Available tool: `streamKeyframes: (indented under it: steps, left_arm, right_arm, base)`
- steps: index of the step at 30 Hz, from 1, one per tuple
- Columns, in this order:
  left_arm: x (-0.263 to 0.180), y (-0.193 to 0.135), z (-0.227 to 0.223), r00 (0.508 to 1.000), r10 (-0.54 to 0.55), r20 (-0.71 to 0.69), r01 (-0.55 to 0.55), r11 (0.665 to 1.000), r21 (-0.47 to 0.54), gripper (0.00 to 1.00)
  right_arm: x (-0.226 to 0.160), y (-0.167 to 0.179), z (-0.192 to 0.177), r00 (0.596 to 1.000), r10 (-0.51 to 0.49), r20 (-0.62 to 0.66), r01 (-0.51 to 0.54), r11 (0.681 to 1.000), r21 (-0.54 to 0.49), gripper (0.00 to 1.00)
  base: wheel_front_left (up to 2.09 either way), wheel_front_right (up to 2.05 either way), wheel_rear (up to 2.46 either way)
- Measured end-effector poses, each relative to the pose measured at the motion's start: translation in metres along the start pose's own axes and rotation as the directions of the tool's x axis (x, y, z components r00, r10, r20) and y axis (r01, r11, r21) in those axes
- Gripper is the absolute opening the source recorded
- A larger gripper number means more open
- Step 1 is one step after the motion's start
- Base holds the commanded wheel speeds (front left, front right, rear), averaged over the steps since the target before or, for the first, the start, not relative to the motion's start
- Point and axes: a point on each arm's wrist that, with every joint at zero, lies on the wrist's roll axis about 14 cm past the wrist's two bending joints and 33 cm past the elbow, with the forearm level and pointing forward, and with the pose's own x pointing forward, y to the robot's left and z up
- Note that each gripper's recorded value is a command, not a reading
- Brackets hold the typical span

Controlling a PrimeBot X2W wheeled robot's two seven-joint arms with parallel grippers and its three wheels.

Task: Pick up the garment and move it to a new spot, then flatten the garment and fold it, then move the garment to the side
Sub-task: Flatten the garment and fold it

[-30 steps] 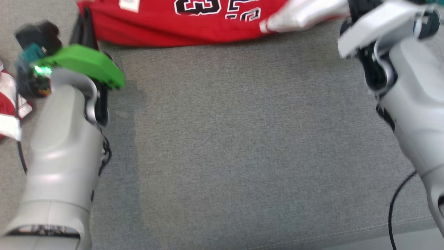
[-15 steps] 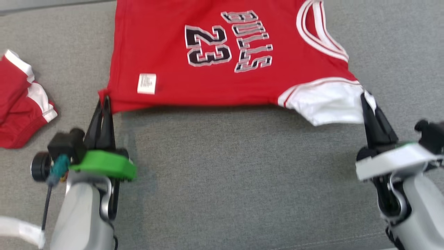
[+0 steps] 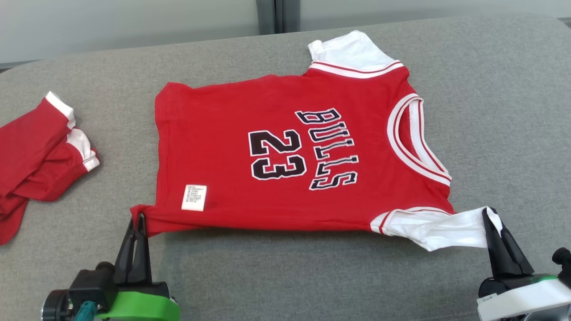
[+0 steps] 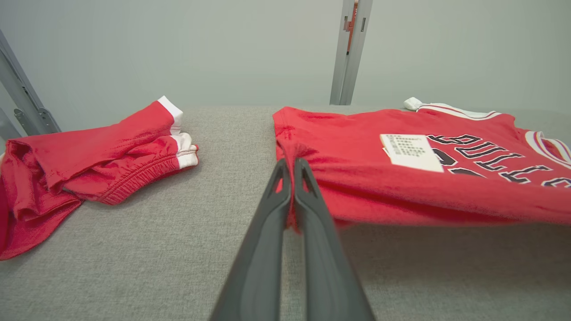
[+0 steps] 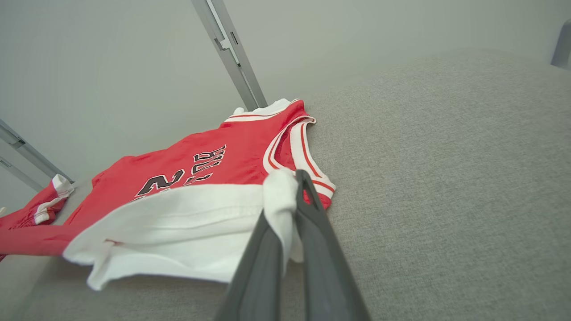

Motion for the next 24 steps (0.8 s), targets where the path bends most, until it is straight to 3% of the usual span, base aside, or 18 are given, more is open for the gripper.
streamKeyframes:
  steps: [8, 14, 24]
  left_arm:
    - [-0.003, 0.0, -0.032, 0.988, -0.012, -0.155, 0.009, 1.0, -0.018, 0.0]
    - [0.019, 0.002, -0.043, 0.973, -0.036, -0.227, 0.034, 0.999, -0.012, 0.0]
    - [0.048, 0.005, -0.061, 0.959, -0.06, -0.278, 0.065, 0.998, 0.008, 0.0]
  right_arm:
    - [0.018, -0.002, 0.001, 0.999, 0.023, -0.035, -0.025, 0.998, -0.055, 0.0]
    - [0.062, 0.0, 0.001, 0.995, 0.078, -0.062, -0.084, 0.991, -0.102, 0.0]
    - [0.139, 0.004, -0.029, 0.971, 0.147, -0.191, -0.179, 0.97, -0.164, 0.0]
  base:
    - [0.0, 0.0, 0.0]
    - [0.0, 0.0, 0.0]
    - [0.0, 0.0, 0.0]
